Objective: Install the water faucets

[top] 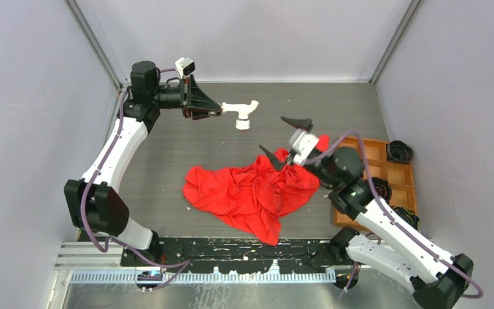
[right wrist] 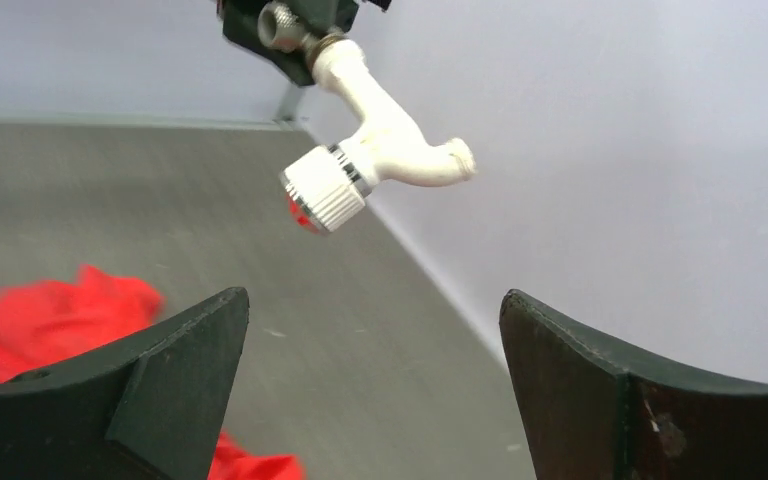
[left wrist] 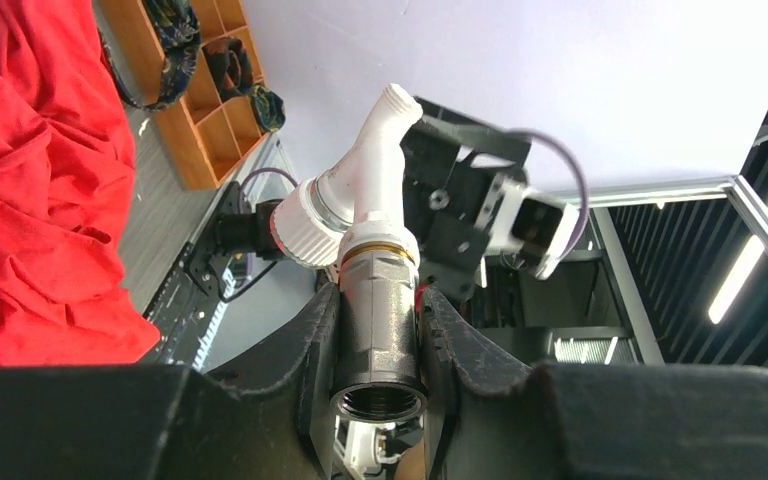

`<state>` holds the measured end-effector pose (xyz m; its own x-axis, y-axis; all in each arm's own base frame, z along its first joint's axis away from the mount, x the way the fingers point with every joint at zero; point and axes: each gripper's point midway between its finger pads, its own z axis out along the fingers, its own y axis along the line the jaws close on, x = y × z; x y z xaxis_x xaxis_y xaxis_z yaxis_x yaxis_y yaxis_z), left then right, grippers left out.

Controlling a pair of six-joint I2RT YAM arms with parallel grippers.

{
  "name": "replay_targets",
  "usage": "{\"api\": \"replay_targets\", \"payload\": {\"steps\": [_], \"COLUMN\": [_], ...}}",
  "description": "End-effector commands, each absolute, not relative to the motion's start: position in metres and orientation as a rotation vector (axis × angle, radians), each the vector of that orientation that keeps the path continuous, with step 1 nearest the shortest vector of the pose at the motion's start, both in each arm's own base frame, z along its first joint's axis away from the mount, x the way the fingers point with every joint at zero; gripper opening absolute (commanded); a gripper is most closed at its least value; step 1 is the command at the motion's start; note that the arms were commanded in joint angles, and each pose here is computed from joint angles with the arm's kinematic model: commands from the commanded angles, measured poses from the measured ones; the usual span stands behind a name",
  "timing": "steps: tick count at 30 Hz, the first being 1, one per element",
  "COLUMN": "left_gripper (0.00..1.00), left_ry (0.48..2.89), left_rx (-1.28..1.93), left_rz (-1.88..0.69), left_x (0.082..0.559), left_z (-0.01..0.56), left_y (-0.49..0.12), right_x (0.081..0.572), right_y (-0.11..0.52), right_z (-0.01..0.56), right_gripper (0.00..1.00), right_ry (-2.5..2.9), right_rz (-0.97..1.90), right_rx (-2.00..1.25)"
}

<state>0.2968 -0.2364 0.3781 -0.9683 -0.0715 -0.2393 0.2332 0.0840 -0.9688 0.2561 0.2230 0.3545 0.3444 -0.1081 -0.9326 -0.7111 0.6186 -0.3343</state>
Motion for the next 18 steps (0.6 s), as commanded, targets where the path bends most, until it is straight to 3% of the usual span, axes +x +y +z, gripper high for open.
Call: {"api": "replay_targets", "payload": {"steps": [1, 9, 18], "left_gripper": [0.00, 0.00, 0.00], "left_ry": [2.064, 2.072, 2.085], "left_rx": [0.233, 0.222, 0.220], "left_rz": [-1.955, -1.959, -1.975], "left_x": [0.297, 0.301, 0.303], "left_z": [0.401, 0.399, 0.396], "left_y": [-0.236, -0.236, -0.237], "right_x": [0.272, 0.263, 0.252], "right_y": [0.205, 0.228, 0.247], "right_z": [0.387, 0.383, 0.405], "right_gripper": [1.00, 1.00, 1.00], "right_ry": [0.829, 0.591, 0.451], "right_rz": [-0.183, -0.631, -0.767], "right_rx": [-0.857, -0.849, -0.749]}}
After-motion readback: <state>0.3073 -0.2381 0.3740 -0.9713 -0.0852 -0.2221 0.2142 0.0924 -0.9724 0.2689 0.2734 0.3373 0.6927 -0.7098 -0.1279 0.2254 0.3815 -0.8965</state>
